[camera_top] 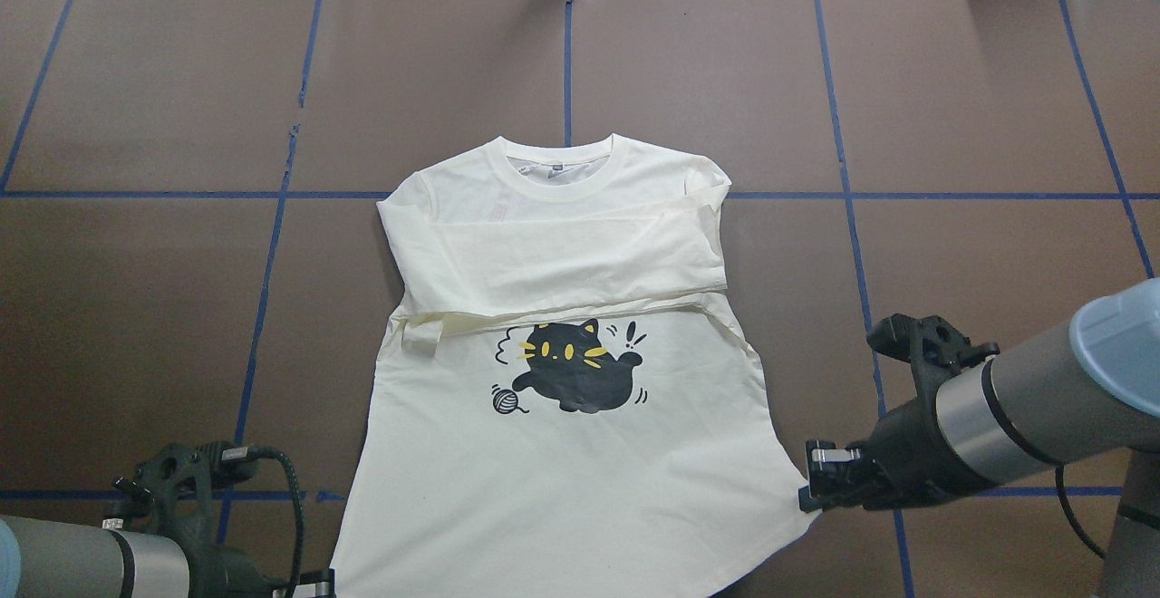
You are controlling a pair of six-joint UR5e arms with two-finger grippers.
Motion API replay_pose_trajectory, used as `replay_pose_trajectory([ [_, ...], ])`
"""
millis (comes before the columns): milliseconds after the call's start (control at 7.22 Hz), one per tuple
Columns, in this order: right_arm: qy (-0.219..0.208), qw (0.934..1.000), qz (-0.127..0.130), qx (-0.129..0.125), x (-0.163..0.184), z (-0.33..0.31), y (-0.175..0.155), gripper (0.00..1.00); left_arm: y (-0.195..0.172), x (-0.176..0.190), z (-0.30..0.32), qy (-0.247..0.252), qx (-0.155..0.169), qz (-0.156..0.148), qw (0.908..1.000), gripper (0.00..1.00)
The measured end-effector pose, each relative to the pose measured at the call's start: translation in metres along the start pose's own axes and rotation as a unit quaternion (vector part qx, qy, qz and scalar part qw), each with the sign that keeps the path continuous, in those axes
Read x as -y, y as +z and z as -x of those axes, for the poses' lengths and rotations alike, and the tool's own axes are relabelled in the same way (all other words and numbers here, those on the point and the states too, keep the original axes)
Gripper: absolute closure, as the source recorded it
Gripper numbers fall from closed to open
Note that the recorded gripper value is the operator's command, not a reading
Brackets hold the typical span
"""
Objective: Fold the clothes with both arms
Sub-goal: 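Lift the hem with both grippers and fold it toward the collar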
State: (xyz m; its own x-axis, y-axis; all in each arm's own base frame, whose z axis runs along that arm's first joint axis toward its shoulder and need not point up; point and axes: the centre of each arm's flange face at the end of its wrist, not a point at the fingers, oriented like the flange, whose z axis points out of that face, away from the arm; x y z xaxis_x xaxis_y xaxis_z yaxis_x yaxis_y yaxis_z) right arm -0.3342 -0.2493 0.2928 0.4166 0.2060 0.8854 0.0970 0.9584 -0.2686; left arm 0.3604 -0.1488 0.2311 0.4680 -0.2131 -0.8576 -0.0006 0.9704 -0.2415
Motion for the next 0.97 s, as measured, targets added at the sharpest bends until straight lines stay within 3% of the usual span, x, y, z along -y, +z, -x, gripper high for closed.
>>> replay_pose_trajectory([
  [416,-0.027,0.9939,-0.087,0.062,0.1,-0.035,-0.028,1.0,-0.025,0.066,-0.006,-0.002,-0.015,-0.058,0.9982,1.0],
  [693,-0.026,0.9873,-0.138,0.074,0.172,-0.033,-0.04,1.0,-0.029,0.144,-0.034,-0.027,-0.012,-0.108,0.9938,1.0],
  [970,-0.016,0.9829,-0.166,0.078,0.241,-0.001,-0.037,1.0,-0.044,0.235,-0.052,-0.032,0.015,-0.162,0.9861,1.0],
])
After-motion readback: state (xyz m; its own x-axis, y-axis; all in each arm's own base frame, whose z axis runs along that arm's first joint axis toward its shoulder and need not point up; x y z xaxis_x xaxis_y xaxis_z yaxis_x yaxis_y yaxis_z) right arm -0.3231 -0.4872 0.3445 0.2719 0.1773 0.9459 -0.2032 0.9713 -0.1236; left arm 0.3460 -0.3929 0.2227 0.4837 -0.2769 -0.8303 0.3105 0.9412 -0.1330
